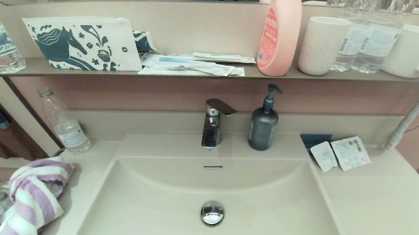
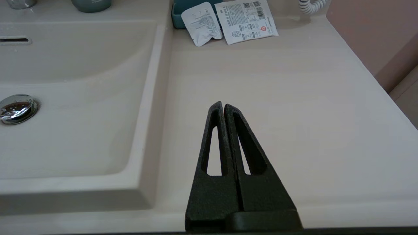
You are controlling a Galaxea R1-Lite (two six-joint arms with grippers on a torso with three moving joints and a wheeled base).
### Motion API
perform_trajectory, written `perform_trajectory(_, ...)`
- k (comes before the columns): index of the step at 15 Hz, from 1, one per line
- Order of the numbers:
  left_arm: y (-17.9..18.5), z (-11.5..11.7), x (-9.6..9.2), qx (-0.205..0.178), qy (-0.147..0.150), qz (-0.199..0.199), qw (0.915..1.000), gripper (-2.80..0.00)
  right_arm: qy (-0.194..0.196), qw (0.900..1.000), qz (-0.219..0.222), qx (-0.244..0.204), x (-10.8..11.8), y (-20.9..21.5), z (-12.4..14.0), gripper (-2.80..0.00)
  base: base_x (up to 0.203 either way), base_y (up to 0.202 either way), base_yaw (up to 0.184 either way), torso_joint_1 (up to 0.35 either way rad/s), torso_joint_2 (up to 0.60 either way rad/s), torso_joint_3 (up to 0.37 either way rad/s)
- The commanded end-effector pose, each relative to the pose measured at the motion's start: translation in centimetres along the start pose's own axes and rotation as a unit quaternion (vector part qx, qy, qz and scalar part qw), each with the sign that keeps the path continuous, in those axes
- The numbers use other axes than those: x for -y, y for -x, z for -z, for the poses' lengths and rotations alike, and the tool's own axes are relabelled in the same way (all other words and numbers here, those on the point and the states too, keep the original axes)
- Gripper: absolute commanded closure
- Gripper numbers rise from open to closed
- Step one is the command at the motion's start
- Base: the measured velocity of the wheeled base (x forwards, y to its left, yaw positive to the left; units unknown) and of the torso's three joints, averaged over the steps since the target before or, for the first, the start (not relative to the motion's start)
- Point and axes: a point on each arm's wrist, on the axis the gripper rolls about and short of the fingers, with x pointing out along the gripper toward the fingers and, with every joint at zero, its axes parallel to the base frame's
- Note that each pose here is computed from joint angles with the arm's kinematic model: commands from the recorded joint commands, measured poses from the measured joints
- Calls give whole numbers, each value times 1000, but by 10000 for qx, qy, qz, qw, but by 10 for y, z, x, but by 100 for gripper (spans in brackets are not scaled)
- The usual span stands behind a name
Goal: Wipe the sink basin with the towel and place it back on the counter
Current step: Turn on the faucet
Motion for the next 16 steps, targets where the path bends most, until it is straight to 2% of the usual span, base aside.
perform_trajectory(1, 0, 0, 0, -11, 0, 0, 10000, 0, 2, 10000, -4, 3, 0, 0, 0, 0, 0, 0, 0, 0, 0, 0)
perform_trajectory(16, 0, 0, 0, -6, 0, 1, 10000, 0, 2, 10000, 0, 8, 0, 0, 0, 0, 0, 0, 0, 0, 0, 0)
